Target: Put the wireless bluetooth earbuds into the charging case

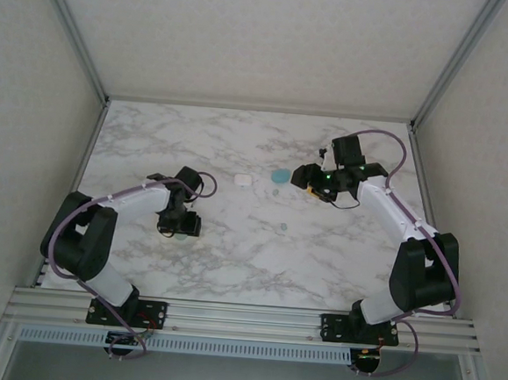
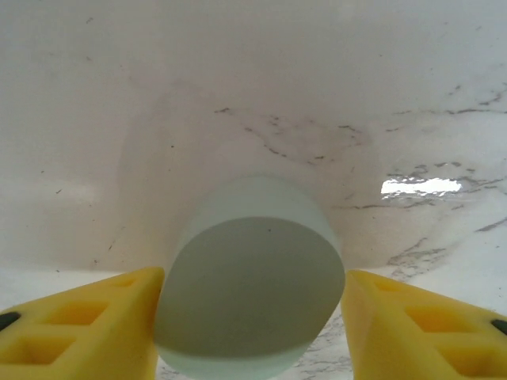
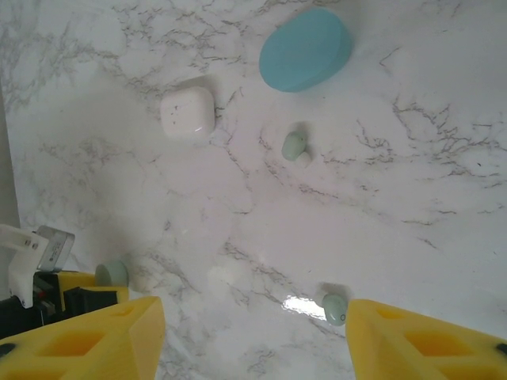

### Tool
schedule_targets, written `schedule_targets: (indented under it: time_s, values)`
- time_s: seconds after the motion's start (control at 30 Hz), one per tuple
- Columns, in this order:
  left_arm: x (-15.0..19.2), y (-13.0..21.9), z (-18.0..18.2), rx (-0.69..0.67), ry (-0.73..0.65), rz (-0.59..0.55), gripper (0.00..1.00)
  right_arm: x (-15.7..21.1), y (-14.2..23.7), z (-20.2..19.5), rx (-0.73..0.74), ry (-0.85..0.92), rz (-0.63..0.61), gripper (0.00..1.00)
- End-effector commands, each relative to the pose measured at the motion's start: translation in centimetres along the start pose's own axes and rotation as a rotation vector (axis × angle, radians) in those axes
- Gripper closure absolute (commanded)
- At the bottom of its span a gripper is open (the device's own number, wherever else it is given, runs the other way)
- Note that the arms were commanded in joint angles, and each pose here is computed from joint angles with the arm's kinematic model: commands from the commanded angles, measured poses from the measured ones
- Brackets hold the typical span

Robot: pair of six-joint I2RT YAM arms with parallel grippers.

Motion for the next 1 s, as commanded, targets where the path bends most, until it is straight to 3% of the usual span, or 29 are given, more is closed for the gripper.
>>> schedule_targets:
  time_s: [0.0,0.33,0.57,0.7,0.97]
  values:
    - [0.2,0.4,0.0,-0.003,-0.007,0.03,0.43,1.0,0.4,-0.2,0.001,-0.016,0.025,0.37]
    - [0.3,-0.1,-0.4,-0.056,-0.045,0.039,0.51,1.3,0.0,-0.4,0.009,-0.028,0.042,0.37]
    - [0.1,1.3,-1.2,-0.028,-0.092,-0.034,0.65,1.7,0.5,-0.5,0.014,-0.031,0.034,0.37]
    - [-0.2,4.9,-3.0,0.074,-0.194,-0.182,0.68,2.1,1.3,-0.2,-0.023,-0.035,0.015,0.37]
    - [0.6,14.4,-6.4,0.419,-0.555,-0.662,0.73,3.6,5.2,2.0,-0.198,-0.024,-0.066,0.39]
Point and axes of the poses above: each hand's point on the last joint's axis, 136 mm out from that joint toward the fingers, its own y axis back along the fingers, its own z axis along the line the jaws close on, x = y × z, the point moved 8 cm from there along y, back along the fingers, and after that the axes turned 4 degrees about -y, right-handed, at the moved point
